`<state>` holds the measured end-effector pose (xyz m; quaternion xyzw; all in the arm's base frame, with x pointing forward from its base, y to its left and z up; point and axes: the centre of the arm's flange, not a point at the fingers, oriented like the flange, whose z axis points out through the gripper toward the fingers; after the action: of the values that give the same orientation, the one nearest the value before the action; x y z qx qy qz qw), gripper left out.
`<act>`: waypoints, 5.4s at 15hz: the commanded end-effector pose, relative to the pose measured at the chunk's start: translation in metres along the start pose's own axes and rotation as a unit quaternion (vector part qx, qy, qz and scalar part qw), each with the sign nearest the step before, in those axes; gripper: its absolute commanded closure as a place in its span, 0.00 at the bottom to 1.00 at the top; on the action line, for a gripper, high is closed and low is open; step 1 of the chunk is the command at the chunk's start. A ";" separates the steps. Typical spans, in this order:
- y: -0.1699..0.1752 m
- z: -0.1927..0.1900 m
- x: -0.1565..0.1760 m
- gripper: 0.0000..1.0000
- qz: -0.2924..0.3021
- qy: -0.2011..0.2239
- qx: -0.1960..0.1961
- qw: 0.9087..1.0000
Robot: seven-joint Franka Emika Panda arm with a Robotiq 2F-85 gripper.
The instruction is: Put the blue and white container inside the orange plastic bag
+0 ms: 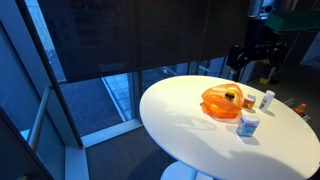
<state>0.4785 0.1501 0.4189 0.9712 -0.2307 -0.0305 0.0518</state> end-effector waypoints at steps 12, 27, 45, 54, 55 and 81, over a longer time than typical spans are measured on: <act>0.076 0.097 0.032 0.00 0.114 0.038 0.021 0.993; 0.093 0.126 0.046 0.00 0.137 0.017 0.023 0.990; 0.101 0.198 0.037 0.00 0.087 0.049 0.049 0.994; 0.104 0.213 0.040 0.00 0.067 0.040 0.049 0.996; 0.104 0.215 0.041 0.00 0.066 0.039 0.048 0.996; 0.125 0.153 0.115 0.48 0.116 0.073 0.033 0.990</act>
<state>0.4966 -0.0183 0.2569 0.9414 -0.3321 0.0505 0.0294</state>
